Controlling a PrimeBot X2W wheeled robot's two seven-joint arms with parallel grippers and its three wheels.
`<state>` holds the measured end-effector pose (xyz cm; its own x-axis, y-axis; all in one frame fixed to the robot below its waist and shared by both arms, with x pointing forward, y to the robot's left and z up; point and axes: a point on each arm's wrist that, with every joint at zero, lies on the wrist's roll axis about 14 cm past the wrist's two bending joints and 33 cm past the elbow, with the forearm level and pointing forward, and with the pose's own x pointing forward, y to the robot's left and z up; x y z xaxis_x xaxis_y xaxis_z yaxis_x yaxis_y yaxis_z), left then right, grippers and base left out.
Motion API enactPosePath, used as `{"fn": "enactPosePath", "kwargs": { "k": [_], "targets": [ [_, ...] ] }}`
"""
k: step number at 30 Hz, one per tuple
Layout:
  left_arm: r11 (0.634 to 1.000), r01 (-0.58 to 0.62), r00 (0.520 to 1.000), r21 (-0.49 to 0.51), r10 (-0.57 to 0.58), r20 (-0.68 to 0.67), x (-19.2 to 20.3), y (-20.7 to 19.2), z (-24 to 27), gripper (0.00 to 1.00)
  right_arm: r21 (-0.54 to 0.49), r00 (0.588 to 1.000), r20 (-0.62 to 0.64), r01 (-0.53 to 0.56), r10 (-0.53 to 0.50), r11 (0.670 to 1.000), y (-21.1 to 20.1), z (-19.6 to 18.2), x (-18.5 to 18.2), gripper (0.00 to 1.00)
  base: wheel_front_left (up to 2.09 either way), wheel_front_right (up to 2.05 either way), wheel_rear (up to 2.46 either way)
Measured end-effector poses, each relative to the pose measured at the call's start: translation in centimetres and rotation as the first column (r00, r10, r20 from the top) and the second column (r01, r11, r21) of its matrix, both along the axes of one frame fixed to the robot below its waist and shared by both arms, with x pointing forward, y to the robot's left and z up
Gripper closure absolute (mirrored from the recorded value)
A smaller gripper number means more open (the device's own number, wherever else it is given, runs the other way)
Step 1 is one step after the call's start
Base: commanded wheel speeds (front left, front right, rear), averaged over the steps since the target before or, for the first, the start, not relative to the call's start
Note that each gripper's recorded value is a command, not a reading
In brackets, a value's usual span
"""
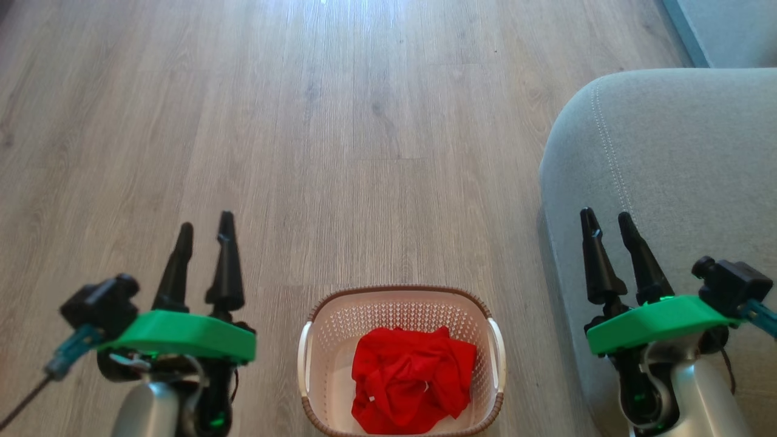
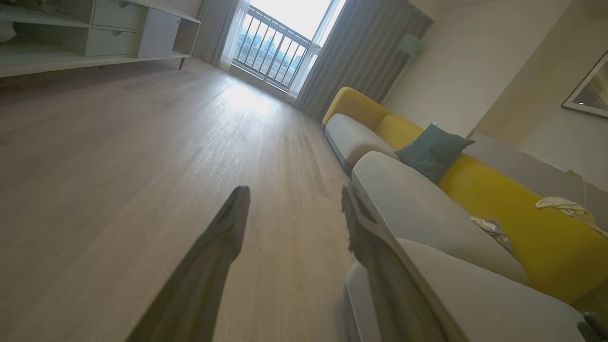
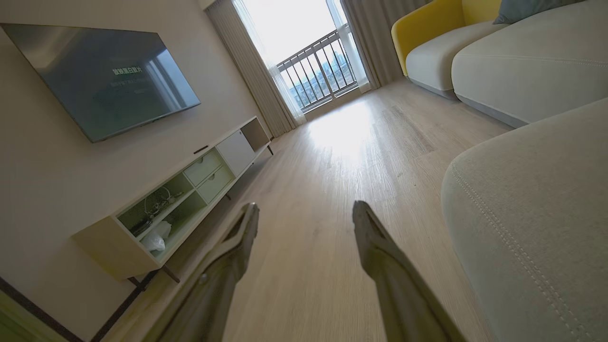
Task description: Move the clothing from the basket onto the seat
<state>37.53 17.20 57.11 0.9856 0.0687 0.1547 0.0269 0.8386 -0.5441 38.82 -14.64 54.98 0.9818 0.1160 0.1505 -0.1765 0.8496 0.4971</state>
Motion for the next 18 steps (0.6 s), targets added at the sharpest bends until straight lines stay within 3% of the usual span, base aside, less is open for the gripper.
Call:
{"fn": "enactPosePath", "kwargs": {
  "k": [8,18],
  "targets": [
    [0.980,0.004,0.999,0.200,0.003,-0.036,-0.3,-1.6,-1.0,0.00,-0.065,0.999,-0.033,-0.004,0.002,0.998,0.4,-1.6,-0.2,0.00,0.00,0.00,0.00],
    [0.912,0.013,0.995,0.409,0.031,-0.099,-1.1,-2.9,-3.6,0.00,-0.171,0.998,-0.056,-0.009,-0.001,0.985,0.6,-3.1,-0.3,0.00,0.00,0.00,0.00]
  ]
}}
